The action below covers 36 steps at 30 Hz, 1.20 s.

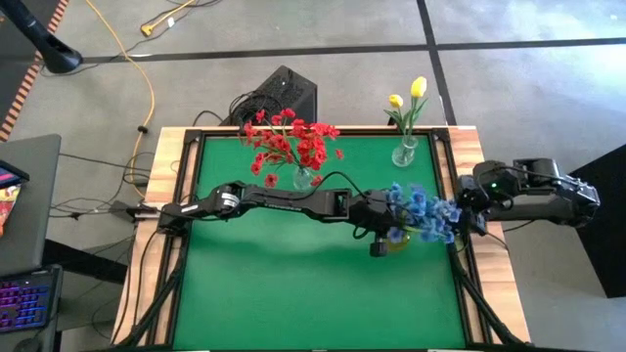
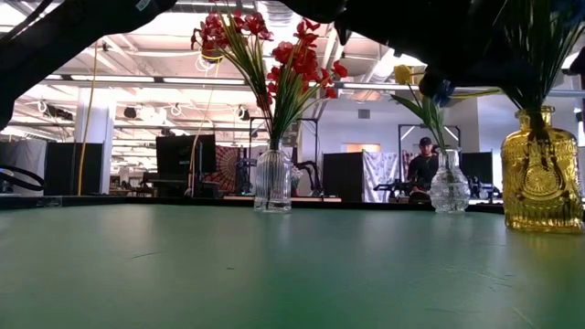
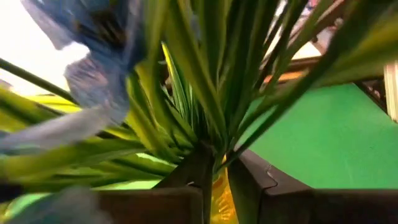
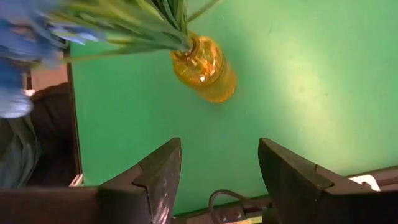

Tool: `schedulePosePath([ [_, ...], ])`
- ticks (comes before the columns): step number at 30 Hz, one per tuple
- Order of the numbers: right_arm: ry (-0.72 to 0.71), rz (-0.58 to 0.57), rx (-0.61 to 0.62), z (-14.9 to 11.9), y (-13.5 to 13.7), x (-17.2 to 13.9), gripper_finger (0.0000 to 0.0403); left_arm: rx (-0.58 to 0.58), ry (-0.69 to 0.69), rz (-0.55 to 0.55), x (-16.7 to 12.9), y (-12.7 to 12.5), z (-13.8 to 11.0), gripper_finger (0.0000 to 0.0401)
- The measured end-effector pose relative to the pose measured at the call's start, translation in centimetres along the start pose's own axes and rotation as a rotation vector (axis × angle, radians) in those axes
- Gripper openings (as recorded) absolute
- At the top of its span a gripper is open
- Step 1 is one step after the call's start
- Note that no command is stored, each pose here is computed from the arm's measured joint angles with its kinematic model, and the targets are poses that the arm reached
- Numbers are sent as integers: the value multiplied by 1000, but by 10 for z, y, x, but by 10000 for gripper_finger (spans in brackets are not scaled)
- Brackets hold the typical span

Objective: Sort flowers into vase by color
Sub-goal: Put the blue flowers into the yellow transparent vase

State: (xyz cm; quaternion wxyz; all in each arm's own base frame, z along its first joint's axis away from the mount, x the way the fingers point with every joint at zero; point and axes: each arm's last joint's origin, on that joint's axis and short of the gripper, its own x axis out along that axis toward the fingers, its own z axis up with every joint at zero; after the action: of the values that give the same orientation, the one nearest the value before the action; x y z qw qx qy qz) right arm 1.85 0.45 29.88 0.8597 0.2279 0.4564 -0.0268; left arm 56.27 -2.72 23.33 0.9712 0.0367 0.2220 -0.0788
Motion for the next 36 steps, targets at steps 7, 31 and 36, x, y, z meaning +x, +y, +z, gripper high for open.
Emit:
schedulePosePath([
  [7,-59,15,-13,2,4,-15,239,-3,37,-7,0,-2,-4,33],
  [31,-62,14,-13,2,4,-17,239,24,94,-32,-27,12,18,92],
  [36,-62,14,-13,2,4,-17,239,16,137,-48,-28,11,14,91],
])
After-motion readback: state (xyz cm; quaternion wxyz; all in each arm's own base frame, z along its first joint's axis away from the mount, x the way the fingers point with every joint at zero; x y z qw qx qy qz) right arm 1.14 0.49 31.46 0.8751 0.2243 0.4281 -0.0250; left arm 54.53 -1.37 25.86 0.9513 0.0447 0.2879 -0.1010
